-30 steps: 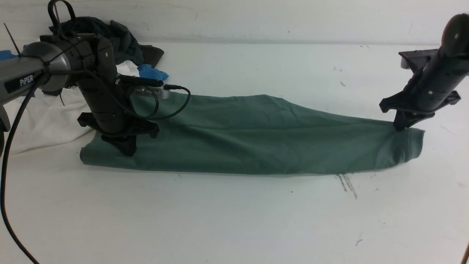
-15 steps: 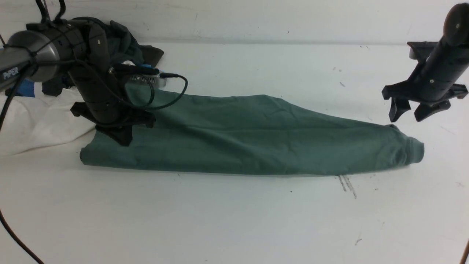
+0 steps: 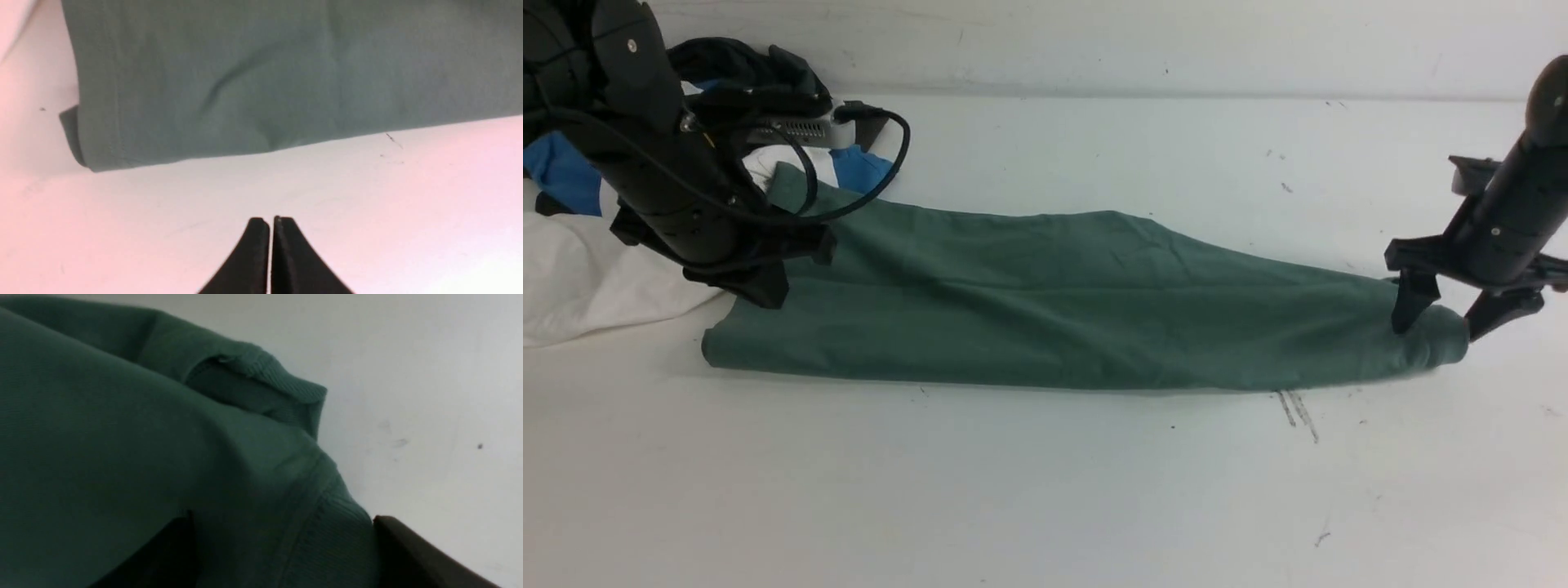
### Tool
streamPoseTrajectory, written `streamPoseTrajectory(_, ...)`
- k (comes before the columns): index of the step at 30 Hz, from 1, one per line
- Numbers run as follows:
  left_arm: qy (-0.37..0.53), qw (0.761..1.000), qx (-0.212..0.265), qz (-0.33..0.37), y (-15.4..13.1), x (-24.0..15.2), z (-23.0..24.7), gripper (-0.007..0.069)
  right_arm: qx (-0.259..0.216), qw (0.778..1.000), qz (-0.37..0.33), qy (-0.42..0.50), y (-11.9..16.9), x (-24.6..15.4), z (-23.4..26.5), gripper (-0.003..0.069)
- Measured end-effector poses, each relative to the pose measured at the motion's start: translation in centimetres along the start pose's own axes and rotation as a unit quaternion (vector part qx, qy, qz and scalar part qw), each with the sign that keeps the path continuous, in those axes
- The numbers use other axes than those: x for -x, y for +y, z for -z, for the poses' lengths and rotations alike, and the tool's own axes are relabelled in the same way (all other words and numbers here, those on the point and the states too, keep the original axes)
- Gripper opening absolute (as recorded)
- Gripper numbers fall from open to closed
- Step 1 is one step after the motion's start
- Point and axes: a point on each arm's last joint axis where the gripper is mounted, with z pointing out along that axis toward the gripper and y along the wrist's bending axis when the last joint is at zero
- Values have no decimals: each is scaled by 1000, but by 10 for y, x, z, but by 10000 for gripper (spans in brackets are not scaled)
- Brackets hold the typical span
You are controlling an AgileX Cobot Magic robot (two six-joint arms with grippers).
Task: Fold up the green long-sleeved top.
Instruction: Use the right arm to clamp the right edge of the fabric, then use the right arm to drag the right edge of the fabric to the left and folds it over the left edge
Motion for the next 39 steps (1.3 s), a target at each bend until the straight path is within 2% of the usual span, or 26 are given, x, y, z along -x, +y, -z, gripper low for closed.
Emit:
streamPoseTrajectory(3, 3, 1000, -1, 1, 0, -2, -1, -4, 1, 1000, 8, 11, -1, 0, -13, 518)
streamPoseTrajectory(6, 2, 1000, -6, 4, -1, -2, -2, -4, 7, 999, 37, 6, 2, 2, -13, 426)
streamPoseTrajectory(8, 2, 1000, -10, 5, -2, -2, -2, -4, 7, 998, 58, 5, 6, 2, -13, 282)
streamPoseTrajectory(9, 2, 1000, -10, 6, -2, -2, -2, -4, 7, 998, 59, 5, 7, 2, -14, 247)
streamPoseTrajectory(10, 4, 1000, -11, 5, -2, -2, -2, -4, 8, 998, 67, 6, 9, 1, -14, 128)
streamPoseTrajectory(11, 6, 1000, -11, 3, -2, -2, -2, -4, 8, 997, 71, 6, 10, 1, -14, 66)
streamPoseTrajectory(12, 9, 1000, -11, 1, -2, -3, -1, -4, 5, 997, 73, 7, 10, 1, -14, 45)
streamPoseTrajectory(14, 16, 1000, -12, -2, -2, -4, -1, -4, -3, 997, 73, 4, 5, 2, -11, 33)
streamPoseTrajectory(19, 19, 1000, -9, -6, -2, -7, 7, -4, -65, 997, 40, -26, -30, 0, 24, 33)
streamPoseTrajectory(21, -2, 1000, -7, -9, -4, -10, 24, -4, -98, 993, 17, -62, -54, -5, 63, 33)
streamPoseTrajectory(25, -32, 999, -3, -15, -7, -14, 50, -4, -123, 986, 16, -111, -60, -17, 115, 33)
streamPoseTrajectory(29, -48, 999, 0, -19, -9, -20, 68, -4, -115, 980, 21, -160, -42, -25, 156, 33)
streamPoseTrajectory(30, -47, 999, 0, -20, -9, -22, 72, -4, -98, 978, 27, -182, -26, -26, 172, 33)
streamPoseTrajectory(31, -47, 999, 0, -20, -9, -22, 72, -4, -98, 978, 27, -184, -26, -27, 173, 33)
streamPoseTrajectory(32, -47, 999, -1, -20, -9, -23, 73, -4, -84, 976, 30, -197, -14, -27, 181, 33)
streamPoseTrajectory(34, -41, 999, -7, -18, -11, -25, 76, -4, -30, 972, 49, -226, 29, -27, 197, 33)
streamPoseTrajectory(39, -32, 999, -23, -13, -14, -27, 76, -4, 71, 963, 102, -239, 113, -34, 205, 33)
